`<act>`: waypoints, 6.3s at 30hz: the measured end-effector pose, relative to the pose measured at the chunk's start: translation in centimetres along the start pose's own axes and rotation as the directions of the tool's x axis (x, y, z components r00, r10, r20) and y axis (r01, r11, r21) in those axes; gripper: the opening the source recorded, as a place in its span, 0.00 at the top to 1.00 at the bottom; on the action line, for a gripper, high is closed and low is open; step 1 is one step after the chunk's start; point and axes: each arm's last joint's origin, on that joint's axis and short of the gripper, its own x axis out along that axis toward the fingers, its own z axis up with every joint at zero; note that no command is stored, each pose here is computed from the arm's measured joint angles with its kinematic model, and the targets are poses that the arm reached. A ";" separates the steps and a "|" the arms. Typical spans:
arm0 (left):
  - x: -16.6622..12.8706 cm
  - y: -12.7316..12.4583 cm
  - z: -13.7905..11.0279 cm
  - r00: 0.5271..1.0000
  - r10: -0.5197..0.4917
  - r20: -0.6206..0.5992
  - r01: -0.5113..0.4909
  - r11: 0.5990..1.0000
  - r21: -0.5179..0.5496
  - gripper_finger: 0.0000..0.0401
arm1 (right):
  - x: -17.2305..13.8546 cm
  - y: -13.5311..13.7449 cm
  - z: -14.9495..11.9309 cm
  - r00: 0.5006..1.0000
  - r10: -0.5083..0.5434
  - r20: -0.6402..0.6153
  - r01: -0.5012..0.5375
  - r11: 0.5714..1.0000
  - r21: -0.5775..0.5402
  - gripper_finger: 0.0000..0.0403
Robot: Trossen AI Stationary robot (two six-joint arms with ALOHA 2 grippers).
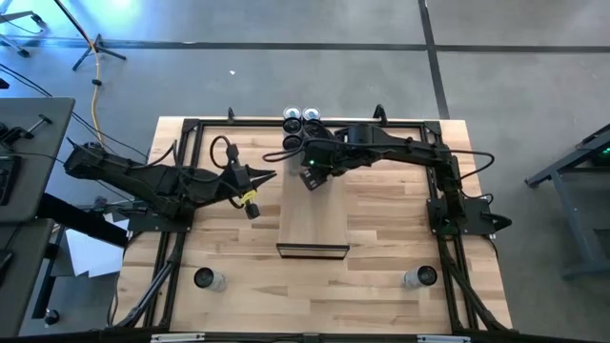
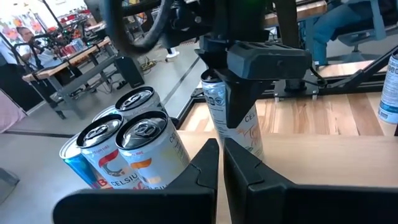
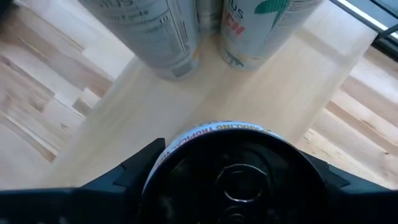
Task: Place canned beverage on shelf
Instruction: Put the white yellow soda can on the shelf aligned with the other white yellow soda can
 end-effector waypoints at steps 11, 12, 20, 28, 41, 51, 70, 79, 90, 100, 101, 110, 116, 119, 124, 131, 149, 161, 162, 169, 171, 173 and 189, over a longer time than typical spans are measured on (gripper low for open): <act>0.0 0.0 0.0 1.000 -0.002 0.001 0.002 1.000 0.000 1.00 | 0.0 0.3 0.2 0.999 0.033 0.008 -0.033 0.999 0.029 0.30; 0.0 0.0 0.0 1.000 -0.002 0.001 0.002 1.000 0.000 1.00 | 0.0 0.3 0.1 0.999 0.038 0.003 -0.038 0.999 0.020 0.30; 0.0 0.0 0.0 1.000 -0.002 0.000 0.002 1.000 -0.026 1.00 | 0.0 0.4 0.1 0.998 0.062 -0.015 -0.063 0.990 -0.124 0.30; 0.0 0.0 0.0 1.000 -0.001 0.001 0.001 0.999 -0.051 1.00 | 0.0 0.4 0.1 0.998 0.064 -0.018 -0.066 0.985 -0.160 0.30; 0.0 0.0 0.0 1.000 -0.001 0.001 0.001 0.999 -0.054 1.00 | 0.0 0.4 0.1 0.998 0.055 -0.007 -0.056 0.989 -0.137 0.24; 0.0 0.0 0.0 1.000 -0.001 0.000 0.001 0.995 -0.095 1.00 | 0.0 0.4 0.1 0.998 0.054 -0.007 -0.055 0.985 -0.162 0.02; 0.0 0.0 0.0 1.000 -0.001 0.000 0.001 0.993 -0.122 1.00 | 0.2 -0.1 0.6 0.998 0.054 -0.019 -0.055 0.800 -0.598 0.03; 0.0 0.0 0.0 1.000 -0.001 0.000 0.001 0.991 -0.131 1.00 | 0.2 -0.3 0.6 0.995 0.077 -0.063 -0.095 0.545 -0.833 0.03; 0.0 0.0 0.0 1.000 -0.002 0.000 0.002 0.989 -0.148 1.00 | 0.2 -0.2 0.5 0.989 0.113 -0.098 -0.135 0.385 -0.913 0.03; 0.0 0.0 0.0 1.000 -0.002 0.000 0.002 0.983 -0.183 1.00 | -0.1 -0.7 0.7 0.967 0.172 -0.187 -0.231 0.287 -0.930 0.03; 0.0 0.0 0.0 1.000 -0.002 0.000 0.002 0.983 -0.183 1.00 | -0.3 -0.8 0.7 0.965 0.181 -0.189 -0.235 0.280 -0.931 0.03; 0.0 0.0 0.0 1.000 -0.002 0.001 0.002 0.983 -0.184 1.00 | -2.1 -2.3 1.4 0.920 0.300 -0.252 -0.311 0.169 -0.935 0.03; 0.0 0.0 0.0 1.000 -0.002 0.001 0.002 0.979 -0.205 1.00 | -2.0 -2.8 2.1 0.893 0.350 -0.282 -0.333 0.093 -0.938 0.03; 0.0 0.0 0.0 1.000 -0.002 0.001 0.002 0.978 -0.210 1.00 | -1.9 -3.0 2.3 0.887 0.366 -0.282 -0.326 0.062 -0.943 0.03; 0.0 0.0 0.0 1.000 -0.002 0.001 0.002 0.978 -0.209 1.00 | -1.8 -3.4 2.5 0.888 0.357 -0.290 -0.322 0.031 -0.946 0.03; 0.0 0.0 0.0 1.000 -0.002 0.001 0.002 0.978 -0.210 1.00 | -1.3 -3.6 2.6 0.860 0.384 -0.335 -0.376 0.033 -0.926 0.03; 0.0 0.0 0.0 1.000 -0.002 0.001 0.002 0.978 -0.209 1.00 | -1.4 -2.8 3.6 0.861 0.457 -0.222 -0.294 0.092 -0.951 0.03; 0.0 0.0 0.0 1.000 -0.002 0.001 0.002 0.978 -0.209 1.00 | -1.5 -2.4 4.1 0.852 0.493 -0.177 -0.255 0.095 -0.962 0.03; 0.0 0.0 0.0 1.000 -0.002 0.001 0.002 0.978 -0.209 1.00 | -1.5 -2.4 4.1 0.852 0.494 -0.177 -0.255 0.095 -0.962 0.03; 0.0 0.0 0.0 1.000 -0.002 0.001 0.002 0.978 -0.210 1.00 | -1.6 -2.3 4.2 0.850 0.501 -0.166 -0.295 0.191 -0.936 0.03; 0.0 0.0 0.0 1.000 -0.002 0.000 0.002 0.976 -0.216 1.00 | -1.6 -2.3 4.2 0.850 0.500 -0.166 -0.299 0.200 -0.933 0.03; 0.0 0.0 0.0 1.000 -0.002 -0.002 0.002 0.977 -0.215 1.00 | -1.6 -2.3 4.2 0.850 0.500 -0.166 -0.300 0.200 -0.933 0.03; 0.0 -0.2 -0.7 0.998 -0.040 -0.053 0.026 0.971 -0.238 1.00 | -1.3 -3.3 3.2 0.888 0.388 -0.248 -0.337 0.179 -0.924 0.03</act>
